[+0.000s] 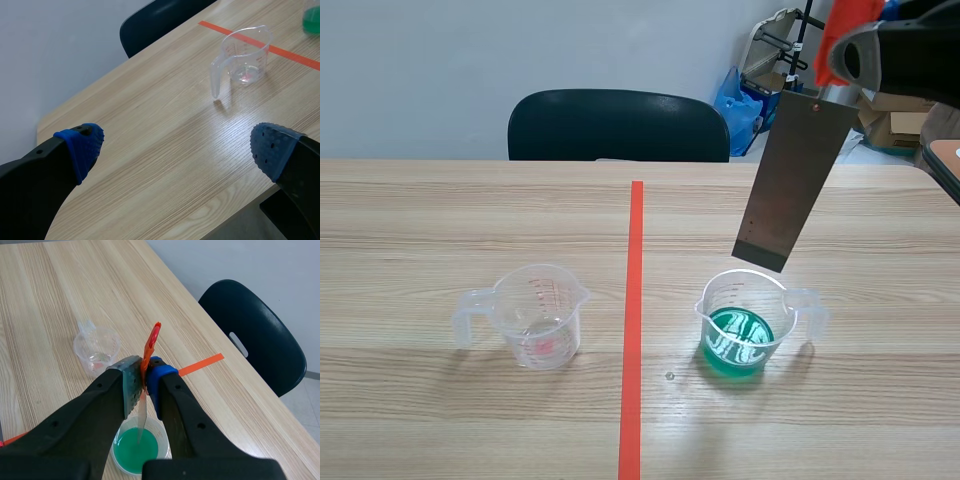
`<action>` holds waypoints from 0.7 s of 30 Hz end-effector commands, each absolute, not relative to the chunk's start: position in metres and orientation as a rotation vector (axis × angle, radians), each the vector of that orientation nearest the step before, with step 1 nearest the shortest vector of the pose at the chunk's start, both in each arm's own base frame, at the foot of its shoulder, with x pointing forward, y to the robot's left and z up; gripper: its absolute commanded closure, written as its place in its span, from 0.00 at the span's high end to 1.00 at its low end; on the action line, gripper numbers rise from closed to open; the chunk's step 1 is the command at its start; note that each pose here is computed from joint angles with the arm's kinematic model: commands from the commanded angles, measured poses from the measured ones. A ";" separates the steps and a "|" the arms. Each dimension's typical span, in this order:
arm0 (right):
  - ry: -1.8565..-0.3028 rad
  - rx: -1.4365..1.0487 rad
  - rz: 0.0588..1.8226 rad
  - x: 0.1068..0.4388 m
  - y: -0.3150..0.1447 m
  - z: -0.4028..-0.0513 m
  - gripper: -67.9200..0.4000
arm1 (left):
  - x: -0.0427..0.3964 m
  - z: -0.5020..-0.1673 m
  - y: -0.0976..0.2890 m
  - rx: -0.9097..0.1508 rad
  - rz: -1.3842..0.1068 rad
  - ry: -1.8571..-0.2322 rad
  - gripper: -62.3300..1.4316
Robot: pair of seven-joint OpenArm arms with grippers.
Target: Do the redox reaction experiment
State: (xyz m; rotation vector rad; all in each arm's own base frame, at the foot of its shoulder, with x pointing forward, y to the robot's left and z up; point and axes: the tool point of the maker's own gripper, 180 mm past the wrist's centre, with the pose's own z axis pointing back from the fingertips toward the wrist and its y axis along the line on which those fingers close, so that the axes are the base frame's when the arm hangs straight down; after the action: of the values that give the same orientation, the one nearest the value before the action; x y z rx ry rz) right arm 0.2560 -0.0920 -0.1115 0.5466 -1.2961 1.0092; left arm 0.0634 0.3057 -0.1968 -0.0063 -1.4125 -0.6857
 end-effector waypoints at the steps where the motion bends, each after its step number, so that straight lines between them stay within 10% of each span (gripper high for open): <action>1: -1.328 0.552 1.032 0.255 -0.090 -0.100 0.02 | 0.064 -0.192 0.303 -0.019 -0.674 -1.442 1.00; 21: -1.350 0.560 1.049 0.256 -0.086 -0.094 0.02 | 0.064 -0.192 0.303 -0.019 -0.674 -1.442 1.00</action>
State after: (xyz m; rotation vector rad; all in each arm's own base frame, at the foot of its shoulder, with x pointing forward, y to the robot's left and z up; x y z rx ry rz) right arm 0.2573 -0.0906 -0.1064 0.5483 -1.3161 1.0155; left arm 0.0634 0.3057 -0.1968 -0.0062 -1.4128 -0.6854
